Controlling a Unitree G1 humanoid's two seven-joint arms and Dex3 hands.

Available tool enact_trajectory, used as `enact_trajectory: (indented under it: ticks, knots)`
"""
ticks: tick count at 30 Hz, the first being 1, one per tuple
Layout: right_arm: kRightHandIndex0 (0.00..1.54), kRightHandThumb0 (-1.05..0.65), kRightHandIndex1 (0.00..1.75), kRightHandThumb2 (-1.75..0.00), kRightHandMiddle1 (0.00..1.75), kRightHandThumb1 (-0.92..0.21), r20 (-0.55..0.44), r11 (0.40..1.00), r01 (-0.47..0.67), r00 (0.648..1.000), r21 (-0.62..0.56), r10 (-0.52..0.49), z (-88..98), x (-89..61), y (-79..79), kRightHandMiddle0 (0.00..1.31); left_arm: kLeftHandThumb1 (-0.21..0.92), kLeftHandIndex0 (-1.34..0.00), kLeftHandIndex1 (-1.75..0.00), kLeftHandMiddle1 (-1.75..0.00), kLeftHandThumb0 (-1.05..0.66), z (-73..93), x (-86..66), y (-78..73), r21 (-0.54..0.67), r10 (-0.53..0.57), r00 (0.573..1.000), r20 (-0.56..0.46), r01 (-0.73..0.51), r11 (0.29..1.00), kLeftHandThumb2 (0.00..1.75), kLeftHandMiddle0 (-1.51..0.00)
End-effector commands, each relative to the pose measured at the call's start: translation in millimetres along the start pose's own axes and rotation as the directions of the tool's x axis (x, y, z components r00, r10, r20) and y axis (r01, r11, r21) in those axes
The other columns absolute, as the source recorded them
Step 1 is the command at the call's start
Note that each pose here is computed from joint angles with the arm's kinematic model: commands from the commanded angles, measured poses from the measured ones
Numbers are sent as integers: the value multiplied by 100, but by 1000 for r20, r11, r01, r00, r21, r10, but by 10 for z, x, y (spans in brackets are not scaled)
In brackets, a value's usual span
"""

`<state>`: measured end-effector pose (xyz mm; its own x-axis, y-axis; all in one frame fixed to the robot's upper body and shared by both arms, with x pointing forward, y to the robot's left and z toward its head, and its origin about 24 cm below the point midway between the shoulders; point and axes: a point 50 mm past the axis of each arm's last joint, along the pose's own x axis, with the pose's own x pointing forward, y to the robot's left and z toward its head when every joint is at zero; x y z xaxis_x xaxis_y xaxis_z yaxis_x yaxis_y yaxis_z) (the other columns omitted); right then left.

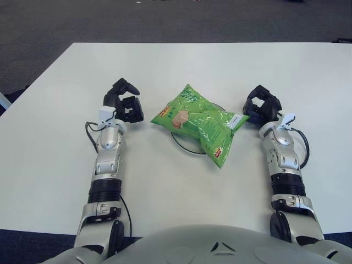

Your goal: Put the snack into the plate.

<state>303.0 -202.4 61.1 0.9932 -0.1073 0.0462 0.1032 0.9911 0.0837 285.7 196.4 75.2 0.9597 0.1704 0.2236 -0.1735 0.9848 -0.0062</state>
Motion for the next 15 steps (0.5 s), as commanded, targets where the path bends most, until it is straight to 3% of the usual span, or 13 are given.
enact_trajectory:
  ticks: [1,15]
  knots:
    - [132,-51,175,-139,175,-25,-128,998,56,990,-2,-56,-314,-168,-139,67,23,-69,-175,-175,-52,-405,-341,131,17,71,977,-200,-69,997,143,-138]
    - [133,-51,175,-140,175,-25,-119,997,75,990,-3,-75,-308,-170,-132,67,25,-67,-175,-175,-51,-432,-334,158,35,105,962,-251,-99,994,140,-136]
